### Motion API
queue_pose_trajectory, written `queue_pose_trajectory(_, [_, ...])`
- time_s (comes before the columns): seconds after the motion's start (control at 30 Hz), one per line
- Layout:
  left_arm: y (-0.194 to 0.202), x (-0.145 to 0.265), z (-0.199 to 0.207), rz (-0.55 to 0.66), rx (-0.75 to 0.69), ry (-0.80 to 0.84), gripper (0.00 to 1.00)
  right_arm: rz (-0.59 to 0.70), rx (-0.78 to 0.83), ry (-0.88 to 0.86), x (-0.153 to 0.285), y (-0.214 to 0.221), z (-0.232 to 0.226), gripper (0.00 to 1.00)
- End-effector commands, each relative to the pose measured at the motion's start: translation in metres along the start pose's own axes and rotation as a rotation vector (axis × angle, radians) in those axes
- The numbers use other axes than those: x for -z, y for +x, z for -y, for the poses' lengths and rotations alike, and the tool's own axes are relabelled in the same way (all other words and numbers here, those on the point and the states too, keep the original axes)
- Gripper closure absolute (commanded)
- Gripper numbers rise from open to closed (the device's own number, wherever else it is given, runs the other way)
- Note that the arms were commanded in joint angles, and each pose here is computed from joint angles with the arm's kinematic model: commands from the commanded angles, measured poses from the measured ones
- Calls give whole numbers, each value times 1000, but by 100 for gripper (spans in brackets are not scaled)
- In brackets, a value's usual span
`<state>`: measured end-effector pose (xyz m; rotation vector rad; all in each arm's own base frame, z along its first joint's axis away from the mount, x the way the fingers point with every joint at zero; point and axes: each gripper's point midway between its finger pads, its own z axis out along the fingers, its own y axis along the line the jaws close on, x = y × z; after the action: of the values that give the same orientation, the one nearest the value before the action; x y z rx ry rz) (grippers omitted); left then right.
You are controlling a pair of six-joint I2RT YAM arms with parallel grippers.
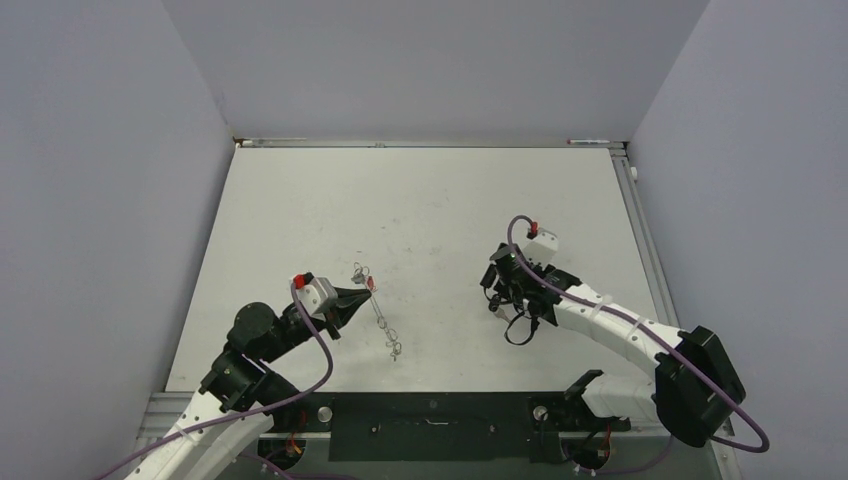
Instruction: Put the keys on the keyring
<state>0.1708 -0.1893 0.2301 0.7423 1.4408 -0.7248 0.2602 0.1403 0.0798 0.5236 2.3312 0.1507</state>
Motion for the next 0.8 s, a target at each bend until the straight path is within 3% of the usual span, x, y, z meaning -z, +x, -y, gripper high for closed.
queue_pose_trajectory(0.0, [-19, 0, -3, 66, -42, -10, 100, 2, -5, 1, -1, 0, -12, 32])
queue_pose_trajectory(0.23, [-21, 5, -6, 81, -54, -35, 100, 39, 157, -18, -2, 17, -11, 35])
queue_pose_trajectory(0.4, [-21, 4, -6, 76, -54, -36, 100, 89, 317, -225, 7, 17, -30, 37])
queue_pose_trajectory(0.5, [-20, 4, -6, 72, -52, -33, 100, 97, 384, -260, 9, 15, -28, 36])
queue_pose_trajectory(0.77, [-18, 3, -7, 65, -54, -34, 100, 23, 521, -272, -6, 32, -24, 36])
